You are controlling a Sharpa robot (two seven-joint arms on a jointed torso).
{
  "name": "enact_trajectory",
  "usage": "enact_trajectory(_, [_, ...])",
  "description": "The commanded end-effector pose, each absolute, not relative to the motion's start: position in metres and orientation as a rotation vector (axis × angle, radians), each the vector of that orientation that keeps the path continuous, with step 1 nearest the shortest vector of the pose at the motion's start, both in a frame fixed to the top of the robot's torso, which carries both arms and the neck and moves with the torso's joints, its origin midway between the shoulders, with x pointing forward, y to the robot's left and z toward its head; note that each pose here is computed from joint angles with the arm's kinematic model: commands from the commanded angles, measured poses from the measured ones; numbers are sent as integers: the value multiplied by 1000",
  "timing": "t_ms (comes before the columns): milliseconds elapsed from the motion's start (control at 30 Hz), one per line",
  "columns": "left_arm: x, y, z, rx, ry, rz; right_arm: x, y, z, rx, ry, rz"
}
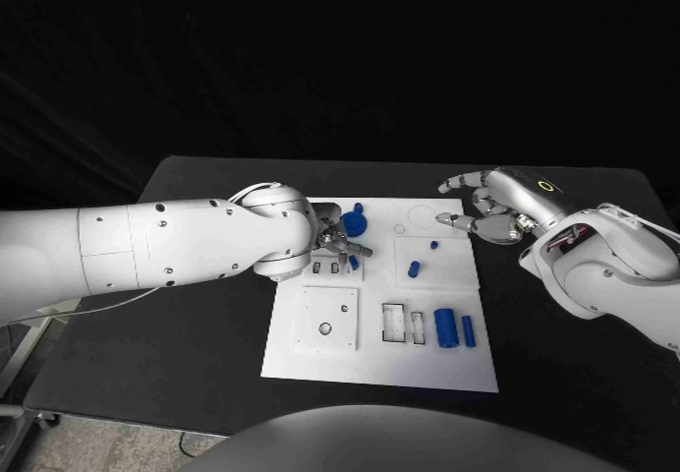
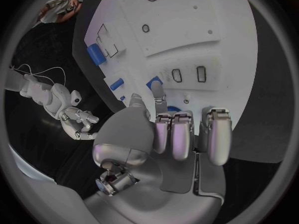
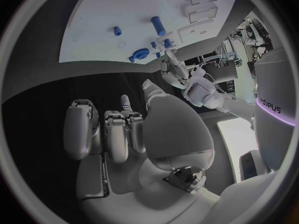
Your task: Assemble the parts on the task board
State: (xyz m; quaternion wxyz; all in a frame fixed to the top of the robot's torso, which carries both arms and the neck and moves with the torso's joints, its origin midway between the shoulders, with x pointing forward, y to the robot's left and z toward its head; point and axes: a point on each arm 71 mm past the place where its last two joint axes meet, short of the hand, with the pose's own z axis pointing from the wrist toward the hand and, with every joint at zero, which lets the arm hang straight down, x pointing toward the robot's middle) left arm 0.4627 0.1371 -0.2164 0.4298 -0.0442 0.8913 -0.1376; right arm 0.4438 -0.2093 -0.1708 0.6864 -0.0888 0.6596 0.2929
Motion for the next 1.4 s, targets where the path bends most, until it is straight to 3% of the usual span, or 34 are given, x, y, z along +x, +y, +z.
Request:
enact_trajectory(33, [462,136,-219,-120,2231,-346,444,-209,-173,-210,1496,647])
enact_trajectory(1400, [465,135,-232,-129,2241,-331,443,-211,-183,-200,1536,641])
